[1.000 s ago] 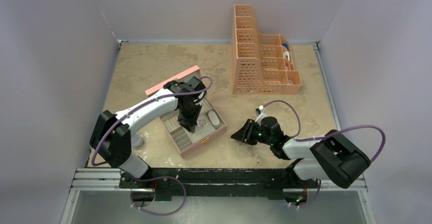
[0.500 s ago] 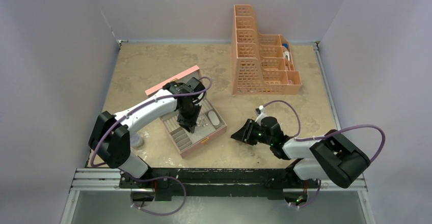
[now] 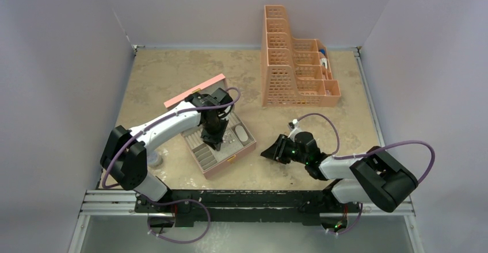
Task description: Organize the mixed jewelry
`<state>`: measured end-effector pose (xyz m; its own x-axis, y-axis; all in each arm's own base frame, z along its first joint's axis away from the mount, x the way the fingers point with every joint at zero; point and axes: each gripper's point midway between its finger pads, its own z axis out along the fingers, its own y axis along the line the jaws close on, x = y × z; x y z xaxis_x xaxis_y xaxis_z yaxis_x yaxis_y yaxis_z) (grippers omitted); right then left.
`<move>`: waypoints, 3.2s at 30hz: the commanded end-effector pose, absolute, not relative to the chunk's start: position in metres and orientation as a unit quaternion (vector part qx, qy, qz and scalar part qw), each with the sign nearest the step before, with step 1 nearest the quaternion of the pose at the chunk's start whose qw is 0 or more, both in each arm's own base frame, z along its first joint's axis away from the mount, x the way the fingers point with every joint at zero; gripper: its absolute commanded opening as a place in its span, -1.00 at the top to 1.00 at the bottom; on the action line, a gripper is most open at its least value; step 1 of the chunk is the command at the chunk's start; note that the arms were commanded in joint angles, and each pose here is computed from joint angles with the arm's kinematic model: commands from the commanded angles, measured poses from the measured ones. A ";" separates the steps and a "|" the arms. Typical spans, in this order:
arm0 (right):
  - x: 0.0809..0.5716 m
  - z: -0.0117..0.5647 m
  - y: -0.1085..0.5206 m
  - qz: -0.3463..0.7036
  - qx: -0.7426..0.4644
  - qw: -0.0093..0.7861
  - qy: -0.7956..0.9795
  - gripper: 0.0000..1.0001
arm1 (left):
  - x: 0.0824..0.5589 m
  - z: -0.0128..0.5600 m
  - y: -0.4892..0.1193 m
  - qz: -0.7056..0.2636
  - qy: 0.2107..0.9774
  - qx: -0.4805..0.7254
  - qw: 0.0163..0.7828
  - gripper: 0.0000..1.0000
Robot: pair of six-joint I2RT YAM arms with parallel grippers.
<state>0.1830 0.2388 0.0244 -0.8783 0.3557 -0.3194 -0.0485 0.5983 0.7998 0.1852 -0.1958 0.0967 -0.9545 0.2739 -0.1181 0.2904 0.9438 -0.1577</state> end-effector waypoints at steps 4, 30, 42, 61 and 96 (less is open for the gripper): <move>0.190 0.034 0.244 0.450 0.074 0.250 0.854 0.22 | 0.187 0.096 -0.199 -0.085 0.984 0.147 0.055 0.79; 0.188 0.030 0.242 0.447 0.074 0.251 0.855 0.21 | 0.176 0.098 -0.203 -0.088 0.984 0.150 0.047 0.70; 0.189 0.032 0.242 0.449 0.072 0.254 0.854 0.21 | 0.191 0.104 -0.191 -0.047 0.988 0.117 0.091 0.71; 0.192 0.036 0.243 0.450 0.070 0.265 0.850 0.21 | 0.185 0.110 -0.192 0.020 0.985 0.060 0.162 0.71; 0.196 0.033 0.245 0.444 0.069 0.262 0.854 0.21 | 0.198 0.105 -0.196 0.133 0.949 0.023 0.285 0.71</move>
